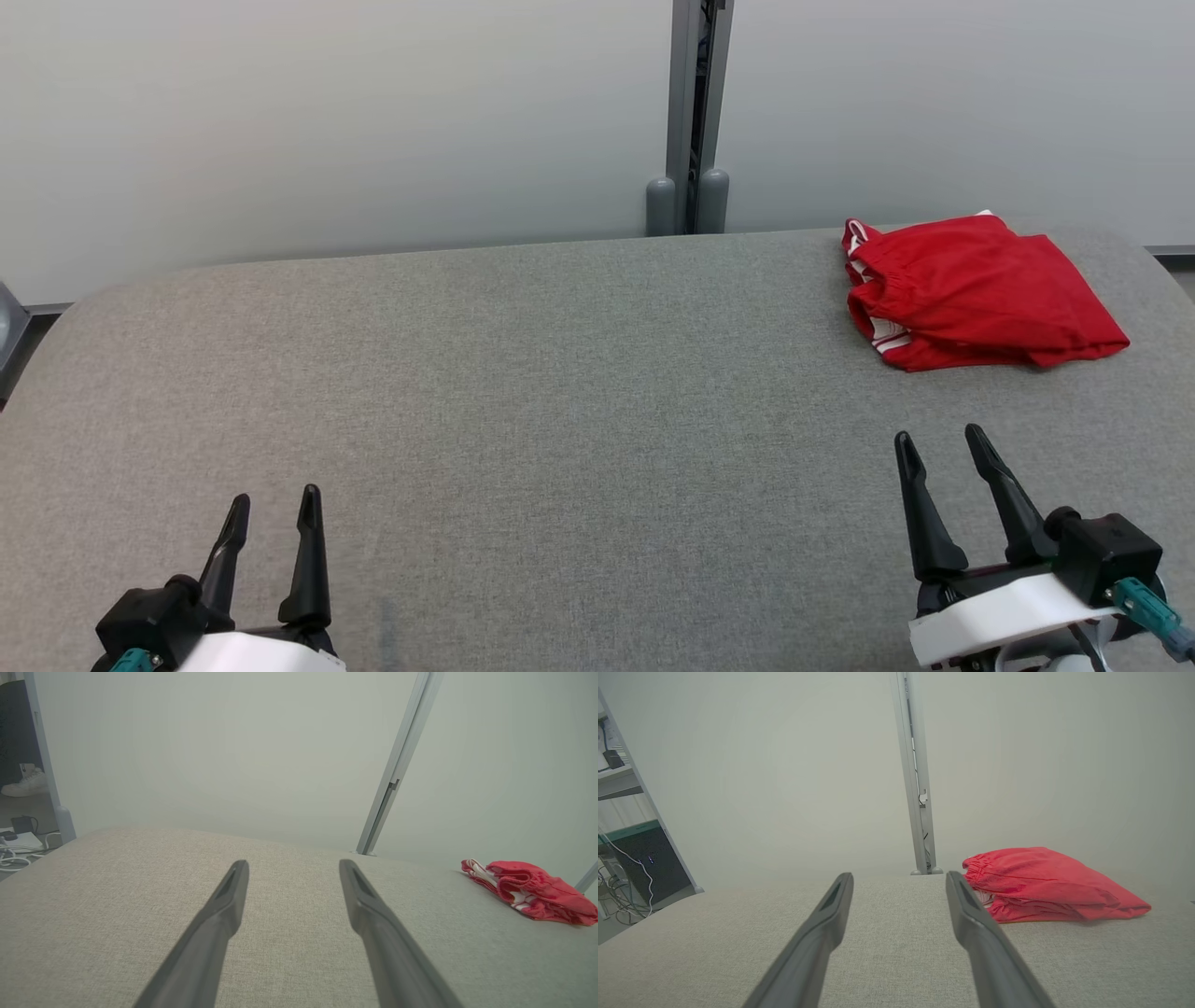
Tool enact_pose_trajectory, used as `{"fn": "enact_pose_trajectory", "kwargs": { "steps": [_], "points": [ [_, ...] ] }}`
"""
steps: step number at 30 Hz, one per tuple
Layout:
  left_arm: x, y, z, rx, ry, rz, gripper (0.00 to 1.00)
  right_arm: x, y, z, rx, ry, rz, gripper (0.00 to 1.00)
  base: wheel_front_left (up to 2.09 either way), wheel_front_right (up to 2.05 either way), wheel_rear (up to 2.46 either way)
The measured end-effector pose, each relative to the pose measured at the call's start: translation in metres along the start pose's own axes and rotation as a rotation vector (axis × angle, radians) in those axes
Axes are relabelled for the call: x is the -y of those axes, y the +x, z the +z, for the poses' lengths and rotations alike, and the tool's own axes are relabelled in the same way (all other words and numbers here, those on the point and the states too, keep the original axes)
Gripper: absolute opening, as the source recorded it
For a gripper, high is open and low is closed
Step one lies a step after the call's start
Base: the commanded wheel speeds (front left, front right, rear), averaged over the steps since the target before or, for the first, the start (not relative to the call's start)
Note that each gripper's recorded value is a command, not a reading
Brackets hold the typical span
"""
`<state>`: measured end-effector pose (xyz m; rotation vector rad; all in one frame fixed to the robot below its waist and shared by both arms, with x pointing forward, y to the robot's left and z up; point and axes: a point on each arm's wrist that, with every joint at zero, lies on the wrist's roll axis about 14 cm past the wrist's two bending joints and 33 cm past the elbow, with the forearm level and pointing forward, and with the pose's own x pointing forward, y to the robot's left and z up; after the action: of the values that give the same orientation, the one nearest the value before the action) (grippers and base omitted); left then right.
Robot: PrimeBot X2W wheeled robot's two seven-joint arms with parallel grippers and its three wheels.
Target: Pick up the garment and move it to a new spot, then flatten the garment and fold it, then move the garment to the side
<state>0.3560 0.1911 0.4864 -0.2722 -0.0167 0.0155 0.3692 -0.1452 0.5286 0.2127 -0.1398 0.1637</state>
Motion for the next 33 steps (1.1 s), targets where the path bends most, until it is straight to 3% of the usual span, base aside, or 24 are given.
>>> {"fn": "enact_pose_trajectory", "kwargs": {
  "steps": [33],
  "points": [
    [-0.0064, -0.0034, -0.0023, 0.000, 0.005, 0.013, 1.00, -0.0014, 0.0021, -0.0013, -0.001, 0.011, -0.002, 1.00, 0.00, 0.00, 0.00]
  ]
}}
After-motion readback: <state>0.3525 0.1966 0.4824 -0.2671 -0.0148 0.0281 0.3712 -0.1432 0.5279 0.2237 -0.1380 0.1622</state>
